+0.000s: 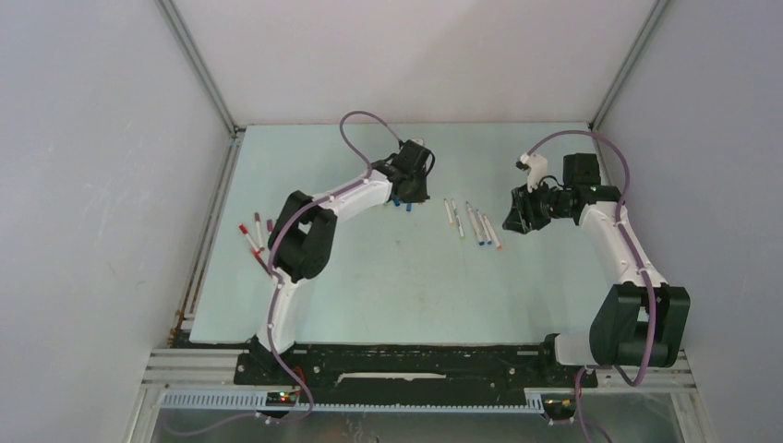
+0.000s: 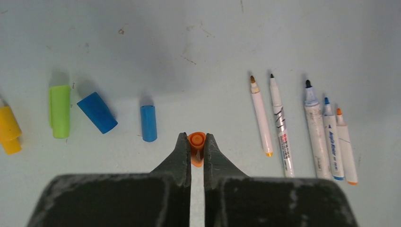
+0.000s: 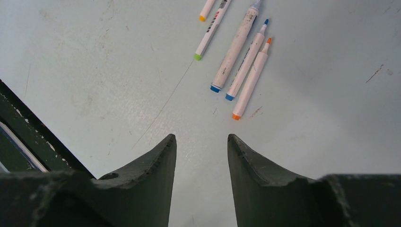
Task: Open the pen caps
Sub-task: Place the pen cap at the center of the board.
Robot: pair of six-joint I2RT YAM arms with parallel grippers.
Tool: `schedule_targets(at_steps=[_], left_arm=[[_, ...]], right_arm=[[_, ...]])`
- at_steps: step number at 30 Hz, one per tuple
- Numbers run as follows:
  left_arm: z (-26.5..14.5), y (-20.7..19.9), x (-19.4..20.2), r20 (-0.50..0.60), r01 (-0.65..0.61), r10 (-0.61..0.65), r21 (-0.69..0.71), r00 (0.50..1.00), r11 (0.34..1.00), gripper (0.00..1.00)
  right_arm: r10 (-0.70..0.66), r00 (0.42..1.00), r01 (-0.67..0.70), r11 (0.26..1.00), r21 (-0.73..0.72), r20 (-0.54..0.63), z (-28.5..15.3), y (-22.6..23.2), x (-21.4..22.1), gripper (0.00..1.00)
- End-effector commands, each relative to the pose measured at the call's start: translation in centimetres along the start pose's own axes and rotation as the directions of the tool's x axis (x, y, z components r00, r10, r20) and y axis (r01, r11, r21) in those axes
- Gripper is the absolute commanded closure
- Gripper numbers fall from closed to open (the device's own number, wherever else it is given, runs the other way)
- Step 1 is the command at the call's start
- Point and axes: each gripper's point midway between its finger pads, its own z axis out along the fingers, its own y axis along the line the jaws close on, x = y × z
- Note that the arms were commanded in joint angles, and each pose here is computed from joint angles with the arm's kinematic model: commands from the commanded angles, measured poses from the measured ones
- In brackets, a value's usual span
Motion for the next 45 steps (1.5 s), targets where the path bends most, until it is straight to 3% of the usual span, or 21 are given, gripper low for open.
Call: schedule_targets(at_steps=[1,16,45], left_arm=[[0.3,-0.5,-1.1,0.010,-0.009,0.009,0.004,1.000,1.000,0.97],[2.8,0.7,-0.5,-0.052,0.052,-0.052,0.006,0.997,0.999,0.87],[1.9,0.2,-1.7,-0.056,0.074,-0.072,0.033,0.996,0.997,0.74]], right_arm=[[-0.045,0.998,0.045,0.999,-0.001,0.043,-0.9,0.4,-1.3,0.53],[-0.037,0.998,0.038,0.999,-0.019,0.053,-1.0,0.6,-1.4,0.53],[-0.025,0.997,0.028,0.999,-0.040,0.071,-1.4,0.8,-1.5,0.53]])
